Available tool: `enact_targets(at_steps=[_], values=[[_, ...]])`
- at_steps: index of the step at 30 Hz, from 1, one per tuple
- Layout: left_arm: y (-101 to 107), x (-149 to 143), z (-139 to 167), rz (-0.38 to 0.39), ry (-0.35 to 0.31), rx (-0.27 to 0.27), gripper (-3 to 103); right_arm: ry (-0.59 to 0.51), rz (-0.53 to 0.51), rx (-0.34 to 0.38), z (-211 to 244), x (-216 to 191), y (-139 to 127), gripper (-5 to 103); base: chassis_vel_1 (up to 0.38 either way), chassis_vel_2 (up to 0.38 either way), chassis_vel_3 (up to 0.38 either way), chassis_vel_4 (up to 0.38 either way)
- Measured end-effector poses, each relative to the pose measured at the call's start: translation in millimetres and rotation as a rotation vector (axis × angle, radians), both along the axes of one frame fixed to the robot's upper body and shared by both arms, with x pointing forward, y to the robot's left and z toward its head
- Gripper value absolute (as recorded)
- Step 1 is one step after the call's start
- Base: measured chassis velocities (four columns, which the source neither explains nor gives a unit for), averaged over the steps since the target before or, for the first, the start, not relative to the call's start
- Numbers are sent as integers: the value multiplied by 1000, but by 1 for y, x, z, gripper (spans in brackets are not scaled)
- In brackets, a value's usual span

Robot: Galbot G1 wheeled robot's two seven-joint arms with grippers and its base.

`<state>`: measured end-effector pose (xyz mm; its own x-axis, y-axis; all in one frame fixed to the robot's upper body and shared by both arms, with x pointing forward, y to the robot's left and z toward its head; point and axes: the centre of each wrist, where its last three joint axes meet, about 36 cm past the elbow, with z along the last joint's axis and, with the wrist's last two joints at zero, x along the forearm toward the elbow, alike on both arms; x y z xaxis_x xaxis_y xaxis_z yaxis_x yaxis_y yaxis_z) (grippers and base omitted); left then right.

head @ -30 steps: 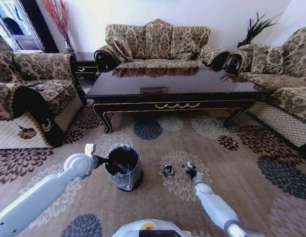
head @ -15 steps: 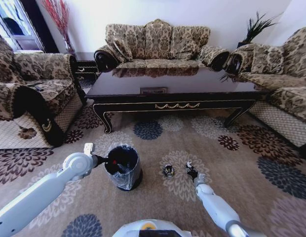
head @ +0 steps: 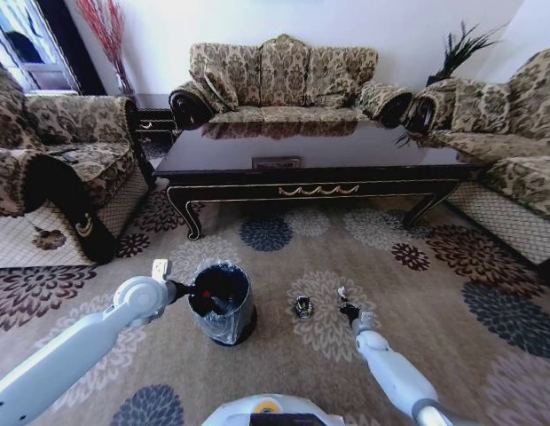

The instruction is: Move to the front of the table and pick up the trash from the floor, then place it into the trash bin.

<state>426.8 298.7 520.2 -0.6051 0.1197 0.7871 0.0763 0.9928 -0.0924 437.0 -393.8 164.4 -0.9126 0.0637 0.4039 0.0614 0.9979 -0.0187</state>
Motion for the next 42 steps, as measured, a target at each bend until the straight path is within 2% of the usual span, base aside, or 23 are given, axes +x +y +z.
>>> enact_targets(at_steps=[7,12,18,20,23,25,26,30,36,38,40,42], values=[[-4,-1,-4,-9,6,-5,4,-45,21,-3,20,-4,-4,0,0,0,0,0],[-9,-1,-7,-23,11,-12,4,-111,58,4,55,-7,-2,0,0,0,0,0],[-19,12,5,-59,-20,-13,4,-234,135,51,118,-5,14,0,0,0,0,0],[-22,15,8,-67,-25,-14,4,-249,146,54,126,-6,16,0,0,0,0,0],[-32,22,14,-96,-34,-23,4,-299,195,55,150,-11,24,0,0,0,0,0],[-48,29,15,-133,-26,-32,4,-356,251,58,176,-17,38,0,0,0,0,0],[-48,29,15,-133,-26,-32,4,-356,251,58,176,-17,38,0,0,0,0,0],[-73,39,9,-193,1,-28,4,-419,325,92,221,-32,67,0,0,0,0,0],[-97,55,9,-237,-6,-16,4,-446,392,114,249,-54,91,0,0,0,0,0],[-113,63,14,-264,-15,-21,4,-445,431,124,259,-74,106,0,0,0,0,0],[-118,66,15,-270,-17,-23,4,-445,443,124,260,-80,109,0,0,0,0,0],[-130,73,17,-282,-23,-32,4,-444,476,130,263,-99,120,0,0,0,0,0]])
